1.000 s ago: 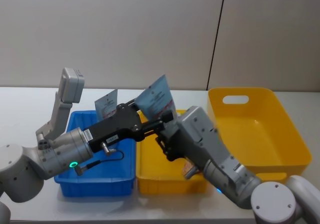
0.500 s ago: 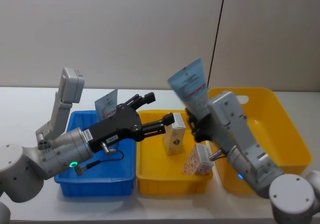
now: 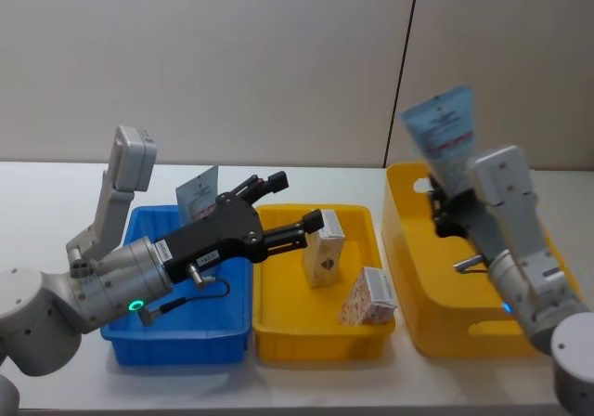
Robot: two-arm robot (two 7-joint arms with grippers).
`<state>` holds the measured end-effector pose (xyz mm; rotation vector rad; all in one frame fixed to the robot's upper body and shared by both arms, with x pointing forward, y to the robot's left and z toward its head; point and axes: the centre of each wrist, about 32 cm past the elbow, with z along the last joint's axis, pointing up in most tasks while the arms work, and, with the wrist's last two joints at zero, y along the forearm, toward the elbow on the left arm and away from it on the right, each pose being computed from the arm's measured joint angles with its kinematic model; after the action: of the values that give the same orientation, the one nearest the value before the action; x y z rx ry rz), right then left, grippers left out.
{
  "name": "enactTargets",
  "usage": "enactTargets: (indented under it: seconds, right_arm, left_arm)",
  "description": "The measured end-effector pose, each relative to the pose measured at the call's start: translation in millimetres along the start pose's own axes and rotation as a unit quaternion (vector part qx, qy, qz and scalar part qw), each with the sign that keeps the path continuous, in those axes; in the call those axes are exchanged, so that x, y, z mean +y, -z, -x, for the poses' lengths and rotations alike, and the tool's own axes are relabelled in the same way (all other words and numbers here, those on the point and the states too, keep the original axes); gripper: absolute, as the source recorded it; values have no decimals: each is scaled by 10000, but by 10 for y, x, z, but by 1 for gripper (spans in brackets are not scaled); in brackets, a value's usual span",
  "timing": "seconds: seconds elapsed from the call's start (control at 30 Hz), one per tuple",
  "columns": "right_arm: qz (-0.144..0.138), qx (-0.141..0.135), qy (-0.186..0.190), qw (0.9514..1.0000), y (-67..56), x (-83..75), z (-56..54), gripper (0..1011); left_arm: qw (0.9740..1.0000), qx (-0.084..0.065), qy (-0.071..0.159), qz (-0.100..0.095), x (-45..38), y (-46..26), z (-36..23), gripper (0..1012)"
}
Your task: Bimanual collaborative sorting of washing and personal care products
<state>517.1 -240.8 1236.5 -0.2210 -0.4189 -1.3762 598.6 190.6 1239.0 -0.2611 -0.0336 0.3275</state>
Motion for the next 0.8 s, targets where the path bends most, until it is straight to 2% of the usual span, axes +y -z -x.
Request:
enactTargets:
  seconds: [0.13, 0.37, 0.47, 0.57, 0.8]
  right_arm:
    - [162, 50, 258, 9995, 29, -47, -87, 296]
    - [590, 205, 672, 9958, 80, -144, -221, 296]
    - [817, 303, 817, 9928, 96, -183, -267, 296]
    - [1129, 467, 964, 9878, 115, -224, -314, 296]
    - [1516, 701, 1130, 9795, 149, -252, -348, 289]
  left_arm:
    - [10000, 0, 0, 0, 0, 0, 0, 1001]
    - [10000, 0, 0, 0, 0, 0, 0, 1001]
    - [10000, 0, 0, 0, 0, 0, 0, 1002]
    - [10000, 0, 0, 0, 0, 0, 0, 1001]
    - [10000, 0, 0, 0, 0, 0, 0, 1001]
